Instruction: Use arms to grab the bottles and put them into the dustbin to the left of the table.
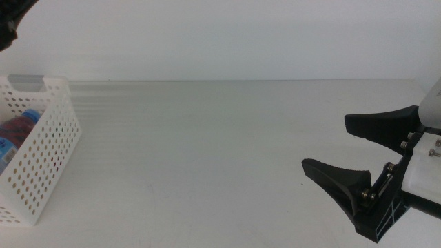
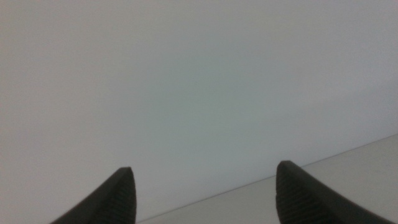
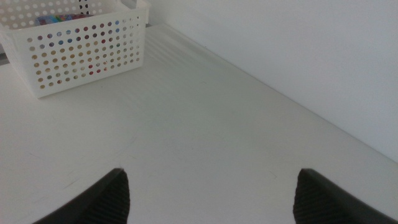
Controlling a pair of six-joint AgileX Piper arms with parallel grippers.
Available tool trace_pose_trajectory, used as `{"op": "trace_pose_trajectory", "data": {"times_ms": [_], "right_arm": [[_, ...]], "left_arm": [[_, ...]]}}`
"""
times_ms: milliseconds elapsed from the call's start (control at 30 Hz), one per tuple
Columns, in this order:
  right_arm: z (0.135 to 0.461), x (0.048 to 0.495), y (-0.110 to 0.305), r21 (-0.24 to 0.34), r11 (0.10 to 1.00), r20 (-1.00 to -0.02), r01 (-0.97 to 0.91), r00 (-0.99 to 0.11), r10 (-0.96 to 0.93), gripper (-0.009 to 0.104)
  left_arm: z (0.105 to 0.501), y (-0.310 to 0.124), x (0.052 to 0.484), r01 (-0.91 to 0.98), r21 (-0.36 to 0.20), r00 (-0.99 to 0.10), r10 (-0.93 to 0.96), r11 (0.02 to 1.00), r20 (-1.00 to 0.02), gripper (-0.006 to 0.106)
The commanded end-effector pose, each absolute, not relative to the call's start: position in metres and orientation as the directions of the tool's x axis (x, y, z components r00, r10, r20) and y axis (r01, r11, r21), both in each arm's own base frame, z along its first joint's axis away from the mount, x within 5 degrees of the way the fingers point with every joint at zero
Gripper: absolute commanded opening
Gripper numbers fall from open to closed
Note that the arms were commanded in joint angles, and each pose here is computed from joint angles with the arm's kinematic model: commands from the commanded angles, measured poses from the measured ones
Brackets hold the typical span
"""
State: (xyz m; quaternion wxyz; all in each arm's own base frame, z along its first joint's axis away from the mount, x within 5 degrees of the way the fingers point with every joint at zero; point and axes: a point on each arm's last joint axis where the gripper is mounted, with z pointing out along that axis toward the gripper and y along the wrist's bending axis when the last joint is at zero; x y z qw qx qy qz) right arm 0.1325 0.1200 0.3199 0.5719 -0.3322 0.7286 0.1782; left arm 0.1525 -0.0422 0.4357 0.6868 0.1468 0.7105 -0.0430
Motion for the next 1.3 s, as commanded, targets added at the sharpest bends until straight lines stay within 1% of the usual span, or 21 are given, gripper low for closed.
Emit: {"op": "trace_pose_trajectory", "data": {"times_ms": [0, 200, 333, 433, 500, 567, 633, 700, 800, 900, 1067, 1133, 1267], "right_arm": [[0.338, 0.132, 0.121, -0.143, 0.715, -0.974, -0.684, -0.032, -0.225, 0.076], [0.336, 0.130, 0.119, -0.143, 0.716, -0.974, -0.684, -0.030, -0.224, 0.076], [0.340, 0.127, 0.112, -0.150, 0.727, -0.977, -0.670, -0.013, -0.214, 0.076], [0.344, 0.129, 0.100, -0.151, 0.772, -0.981, -0.617, -0.006, -0.196, 0.076], [0.346, 0.132, 0.085, -0.151, 0.824, -0.983, -0.547, -0.006, -0.184, 0.076], [0.345, 0.132, 0.070, -0.139, 0.871, -0.986, -0.471, -0.013, -0.164, 0.076], [0.339, 0.131, 0.054, -0.119, 0.916, -0.989, -0.384, -0.032, -0.142, 0.076], [0.327, 0.124, 0.040, -0.098, 0.946, -0.991, -0.310, -0.052, -0.120, 0.076], [0.304, 0.108, 0.026, -0.094, 0.966, -0.992, -0.239, -0.061, -0.112, 0.076], [0.286, 0.092, 0.018, -0.095, 0.976, -0.994, -0.196, -0.040, -0.105, 0.076], [0.266, 0.072, 0.010, -0.095, 0.986, -0.995, -0.138, 0.012, -0.094, 0.076], [0.259, 0.066, 0.008, -0.083, 0.989, -0.996, -0.119, 0.033, -0.080, 0.076], [0.242, 0.058, 0.006, -0.050, 0.994, -0.998, -0.094, 0.051, -0.045, 0.076]], "left_arm": [[0.450, -0.042, 0.149, 0.258, 0.126, 0.085, 0.107, 0.958, -0.991, 0.066], [0.435, -0.042, 0.152, 0.263, 0.126, 0.041, 0.120, 0.956, -0.992, 0.060], [0.415, -0.042, 0.150, 0.269, 0.127, -0.002, 0.132, 0.955, -0.991, 0.056], [0.396, -0.040, 0.145, 0.273, 0.126, -0.039, 0.142, 0.954, -0.989, 0.053], [0.382, -0.039, 0.139, 0.277, 0.120, -0.062, 0.143, 0.953, -0.988, 0.051], [0.370, -0.036, 0.129, 0.278, 0.111, -0.070, 0.135, 0.954, -0.988, 0.049], [0.356, -0.034, 0.119, 0.281, 0.091, -0.082, 0.118, 0.955, -0.990, 0.047], [0.342, -0.029, 0.109, 0.266, 0.083, -0.088, 0.109, 0.961, -0.990, 0.046], [0.320, -0.017, 0.092, 0.192, 0.082, -0.072, 0.097, 0.978, -0.993, 0.043], [0.295, -0.008, 0.077, 0.111, 0.068, -0.065, 0.075, 0.992, -0.995, 0.040], [0.258, -0.003, 0.060, 0.045, -0.013, -0.048, -0.011, 0.999, -0.999, 0.036], [0.241, -0.003, 0.055, 0.034, -0.036, -0.046, -0.035, 0.999, -0.998, 0.034], [0.213, -0.002, 0.051, 0.014, -0.036, -0.049, -0.036, 0.999, -0.998, 0.030]]}}
